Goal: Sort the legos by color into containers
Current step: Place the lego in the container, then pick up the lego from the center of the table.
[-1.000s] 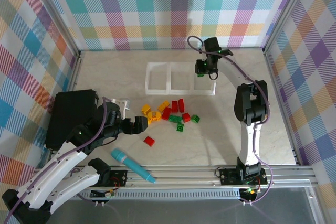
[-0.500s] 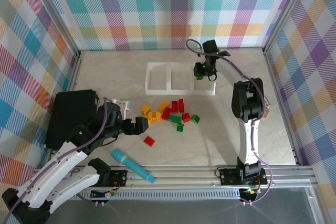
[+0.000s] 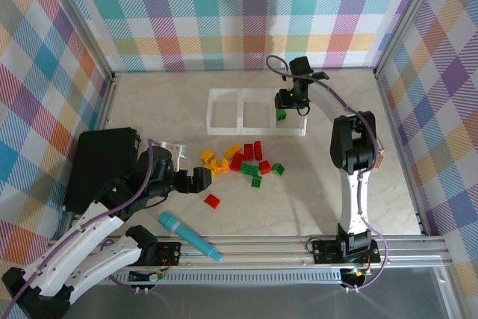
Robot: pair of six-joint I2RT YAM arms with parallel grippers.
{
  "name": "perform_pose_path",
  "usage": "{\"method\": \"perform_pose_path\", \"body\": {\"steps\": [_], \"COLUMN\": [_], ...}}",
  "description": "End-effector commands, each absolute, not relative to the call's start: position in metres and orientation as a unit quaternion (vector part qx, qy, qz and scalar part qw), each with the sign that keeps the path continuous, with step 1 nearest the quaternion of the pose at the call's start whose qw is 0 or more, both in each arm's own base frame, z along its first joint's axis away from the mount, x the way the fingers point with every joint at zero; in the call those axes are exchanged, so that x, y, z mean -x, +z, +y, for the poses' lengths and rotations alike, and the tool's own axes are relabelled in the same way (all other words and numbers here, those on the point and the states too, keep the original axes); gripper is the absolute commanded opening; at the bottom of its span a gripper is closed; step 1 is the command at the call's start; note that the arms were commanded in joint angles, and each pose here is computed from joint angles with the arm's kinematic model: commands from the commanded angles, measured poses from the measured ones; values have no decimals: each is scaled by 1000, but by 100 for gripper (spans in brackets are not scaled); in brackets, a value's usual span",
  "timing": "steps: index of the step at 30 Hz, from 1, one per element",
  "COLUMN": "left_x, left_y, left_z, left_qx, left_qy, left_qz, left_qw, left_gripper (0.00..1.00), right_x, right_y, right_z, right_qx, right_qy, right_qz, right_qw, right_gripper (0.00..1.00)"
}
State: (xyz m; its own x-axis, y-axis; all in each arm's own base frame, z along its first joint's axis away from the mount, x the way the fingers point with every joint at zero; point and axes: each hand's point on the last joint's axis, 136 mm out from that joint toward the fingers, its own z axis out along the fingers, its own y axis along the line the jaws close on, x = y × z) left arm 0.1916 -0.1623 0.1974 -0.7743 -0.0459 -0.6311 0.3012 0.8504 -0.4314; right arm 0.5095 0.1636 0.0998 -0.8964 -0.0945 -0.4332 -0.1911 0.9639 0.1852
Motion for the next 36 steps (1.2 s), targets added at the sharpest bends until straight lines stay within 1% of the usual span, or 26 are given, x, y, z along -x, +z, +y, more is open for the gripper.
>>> {"method": "perform_pose_path", "body": {"steps": [1,4,9,13,15,18,19,21,24,25,26,29,31,36], "left_x": [-187,-186,-186,-185,-186,-187,-187,-188,-187,-187,-187,-188,-188,-188], "left_y": [202,203,203,203,203,203,201,201,201,201,200,198,197,200], "left_z": [-162,-161,-161,-161,-162,-163,-163,-165,-164,-163,-162,-161,-161,-160], "left_qx": [-73,-74,-74,-74,-75,-74,-75,-76,-77,-77,-76,-71,-71,-72], "left_qy": [-269,-269,-266,-267,-267,-268,-269,-271,-268,-268,-267,-266,-264,-265], "left_qz": [902,901,902,902,901,900,900,900,901,901,901,900,900,899], "left_qw": [331,332,332,332,334,335,334,334,332,332,334,339,338,341], "left_gripper": [100,100,100,100,100,100,100,100,100,100,100,100,100,100], "right_x": [-493,-466,-406,-343,-313,-277,-271,-264,-264,-263,-264,-261,-266,-277], "right_y": [156,174,178,163,150,131,126,125,120,119,117,117,111,88], "right_z": [158,158,160,163,164,166,170,179,184,185,185,190,190,186], "right_qx": [47,35,54,112,144,230,279,344,409,429,439,460,470,499], "right_qy": [127,153,200,225,222,196,178,178,175,173,169,181,169,136], "right_qz": [960,957,949,946,947,940,929,903,864,850,842,823,816,810], "right_qw": [243,243,239,204,180,157,165,185,236,253,264,278,291,277], "right_gripper": [51,54,58,62,63,65,66,70,76,81,83,84,84,84]}}
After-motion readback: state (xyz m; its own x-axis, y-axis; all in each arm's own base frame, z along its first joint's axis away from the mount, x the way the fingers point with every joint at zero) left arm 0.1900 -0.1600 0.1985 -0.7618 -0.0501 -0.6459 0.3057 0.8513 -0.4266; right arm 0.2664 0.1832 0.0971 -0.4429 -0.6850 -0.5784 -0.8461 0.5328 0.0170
